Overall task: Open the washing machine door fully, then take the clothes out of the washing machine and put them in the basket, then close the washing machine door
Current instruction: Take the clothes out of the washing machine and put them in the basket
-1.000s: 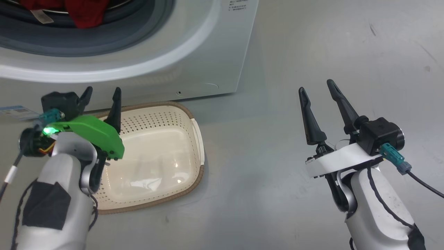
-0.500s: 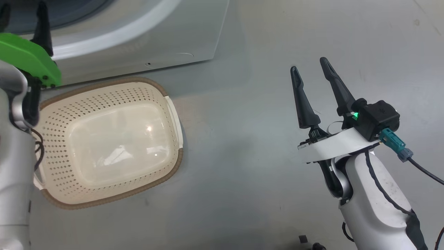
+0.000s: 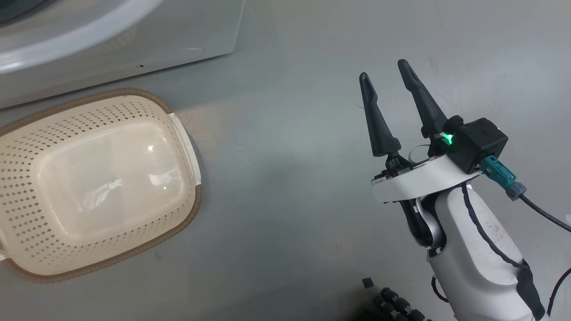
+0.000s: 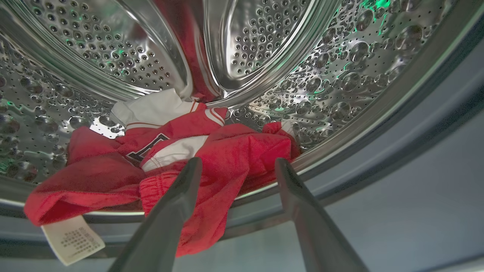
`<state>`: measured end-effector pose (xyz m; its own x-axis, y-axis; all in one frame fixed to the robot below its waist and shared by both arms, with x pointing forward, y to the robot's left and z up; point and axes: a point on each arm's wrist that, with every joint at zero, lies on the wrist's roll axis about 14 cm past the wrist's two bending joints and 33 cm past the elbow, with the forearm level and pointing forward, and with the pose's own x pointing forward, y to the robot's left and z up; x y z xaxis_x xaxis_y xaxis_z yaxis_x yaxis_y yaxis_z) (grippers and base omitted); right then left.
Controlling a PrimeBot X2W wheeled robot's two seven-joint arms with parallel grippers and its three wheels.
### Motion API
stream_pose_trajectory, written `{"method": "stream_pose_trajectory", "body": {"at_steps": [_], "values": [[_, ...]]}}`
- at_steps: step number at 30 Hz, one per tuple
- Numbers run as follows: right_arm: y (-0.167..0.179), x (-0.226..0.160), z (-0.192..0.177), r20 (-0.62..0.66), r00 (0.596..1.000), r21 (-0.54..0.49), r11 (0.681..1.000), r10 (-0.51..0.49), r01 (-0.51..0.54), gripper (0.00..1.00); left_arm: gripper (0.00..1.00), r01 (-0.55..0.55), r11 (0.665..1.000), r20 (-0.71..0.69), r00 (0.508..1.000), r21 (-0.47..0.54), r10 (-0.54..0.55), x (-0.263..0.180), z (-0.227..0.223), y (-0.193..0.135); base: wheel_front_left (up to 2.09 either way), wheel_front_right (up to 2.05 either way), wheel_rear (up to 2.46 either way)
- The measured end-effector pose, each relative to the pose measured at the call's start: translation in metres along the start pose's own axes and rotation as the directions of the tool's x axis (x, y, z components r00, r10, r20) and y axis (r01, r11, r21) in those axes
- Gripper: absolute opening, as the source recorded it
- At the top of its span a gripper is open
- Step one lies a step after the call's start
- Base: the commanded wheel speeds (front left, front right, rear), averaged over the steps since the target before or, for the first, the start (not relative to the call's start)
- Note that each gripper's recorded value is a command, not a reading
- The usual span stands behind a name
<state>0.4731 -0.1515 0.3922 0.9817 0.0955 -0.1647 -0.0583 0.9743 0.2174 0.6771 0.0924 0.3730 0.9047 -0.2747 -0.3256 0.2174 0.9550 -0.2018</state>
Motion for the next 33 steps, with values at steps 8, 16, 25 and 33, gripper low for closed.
{"method": "stream_pose_trajectory", "body": {"at_steps": [8, 16, 25, 33], "values": [[-0.008, -0.004, -0.011, -0.033, 0.999, 0.001, 1.000, -0.028, 0.028, 1.00, 1.00, -0.008, 1.000, -0.005, 1.000, -0.011, 0.008, 0.021, -0.003, 0.001, 0.00, 0.00, 0.00], [-0.011, 0.000, -0.009, -0.026, 0.999, -0.004, 0.999, -0.038, 0.037, 1.00, 1.00, -0.039, 0.999, -0.098, 0.994, -0.020, 0.037, 0.027, -0.032, 0.008, 0.00, 0.00, 0.00], [-0.012, -0.001, -0.007, -0.022, 0.999, -0.008, 0.999, -0.045, 0.045, 1.00, 0.67, -0.090, 0.996, -0.184, 0.979, 0.015, 0.091, 0.026, -0.053, 0.020, 0.00, 0.00, 0.00], [-0.012, 0.000, -0.004, -0.015, 0.999, -0.010, 0.999, -0.043, 0.042, 1.00, 0.00, -0.093, 0.995, -0.132, 0.987, 0.037, 0.097, 0.030, -0.037, 0.019, 0.00, 0.00, 0.00]]}}
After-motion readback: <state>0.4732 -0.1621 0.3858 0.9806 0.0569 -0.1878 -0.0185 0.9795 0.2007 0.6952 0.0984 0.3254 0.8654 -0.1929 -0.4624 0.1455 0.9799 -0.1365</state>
